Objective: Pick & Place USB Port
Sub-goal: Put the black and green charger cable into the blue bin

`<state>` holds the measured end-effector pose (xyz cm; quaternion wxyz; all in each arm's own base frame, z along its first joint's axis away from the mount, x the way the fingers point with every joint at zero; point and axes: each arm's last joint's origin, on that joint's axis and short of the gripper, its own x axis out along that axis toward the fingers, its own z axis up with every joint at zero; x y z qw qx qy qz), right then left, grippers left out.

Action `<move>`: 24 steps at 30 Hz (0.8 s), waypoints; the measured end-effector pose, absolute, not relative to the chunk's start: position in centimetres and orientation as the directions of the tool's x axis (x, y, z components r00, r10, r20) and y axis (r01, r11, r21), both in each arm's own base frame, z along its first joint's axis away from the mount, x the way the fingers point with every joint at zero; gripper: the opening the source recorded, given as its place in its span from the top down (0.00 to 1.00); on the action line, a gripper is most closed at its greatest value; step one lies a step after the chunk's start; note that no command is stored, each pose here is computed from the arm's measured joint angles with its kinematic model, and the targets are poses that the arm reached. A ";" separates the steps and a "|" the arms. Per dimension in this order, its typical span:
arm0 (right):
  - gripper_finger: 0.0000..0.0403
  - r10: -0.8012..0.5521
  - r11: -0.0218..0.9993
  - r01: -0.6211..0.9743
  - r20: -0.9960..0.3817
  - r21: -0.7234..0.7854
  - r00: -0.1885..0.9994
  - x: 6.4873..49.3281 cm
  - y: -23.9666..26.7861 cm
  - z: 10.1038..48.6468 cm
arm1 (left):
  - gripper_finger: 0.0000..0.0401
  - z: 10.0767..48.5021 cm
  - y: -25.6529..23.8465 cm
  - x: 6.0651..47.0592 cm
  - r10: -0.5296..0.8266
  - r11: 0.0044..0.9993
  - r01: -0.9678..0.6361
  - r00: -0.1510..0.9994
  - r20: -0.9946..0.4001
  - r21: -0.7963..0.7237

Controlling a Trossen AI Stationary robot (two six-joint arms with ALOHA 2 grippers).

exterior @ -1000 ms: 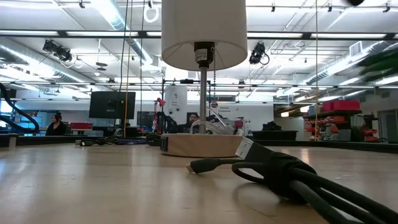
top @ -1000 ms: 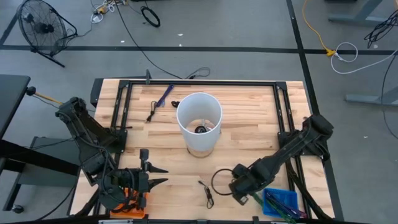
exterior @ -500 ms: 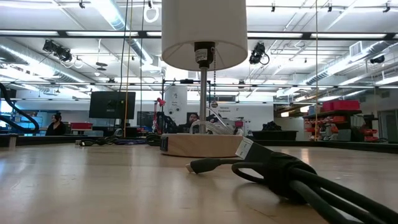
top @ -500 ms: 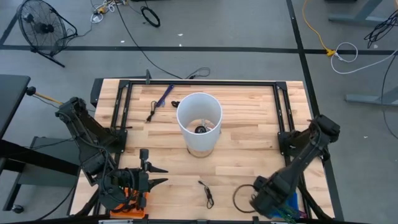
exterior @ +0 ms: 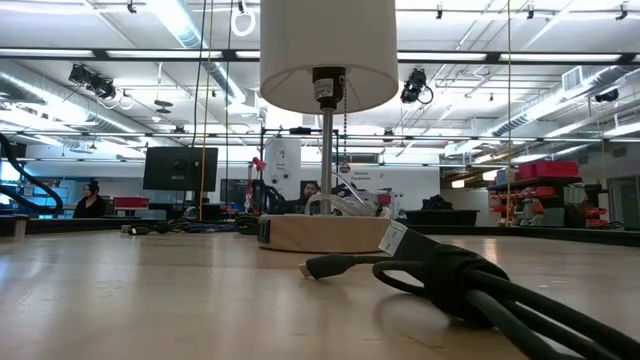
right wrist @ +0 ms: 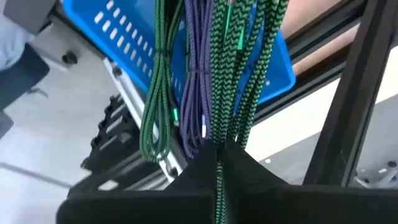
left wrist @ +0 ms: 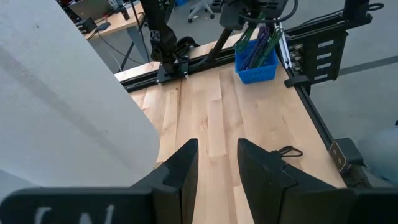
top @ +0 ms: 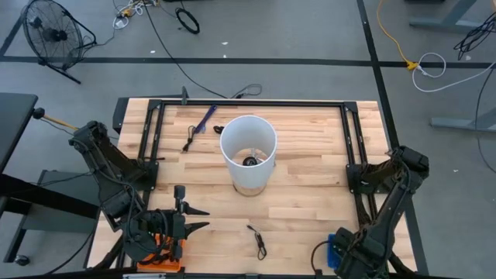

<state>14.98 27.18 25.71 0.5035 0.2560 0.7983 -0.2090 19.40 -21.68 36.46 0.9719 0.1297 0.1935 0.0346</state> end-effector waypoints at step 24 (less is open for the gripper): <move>1.00 0.226 0.827 0.562 -0.921 0.009 -0.318 16.8 29.1 22.8 | 0.71 36.5 -21.7 19.4 0.118 0.966 -0.020 0.923 -0.367 0.259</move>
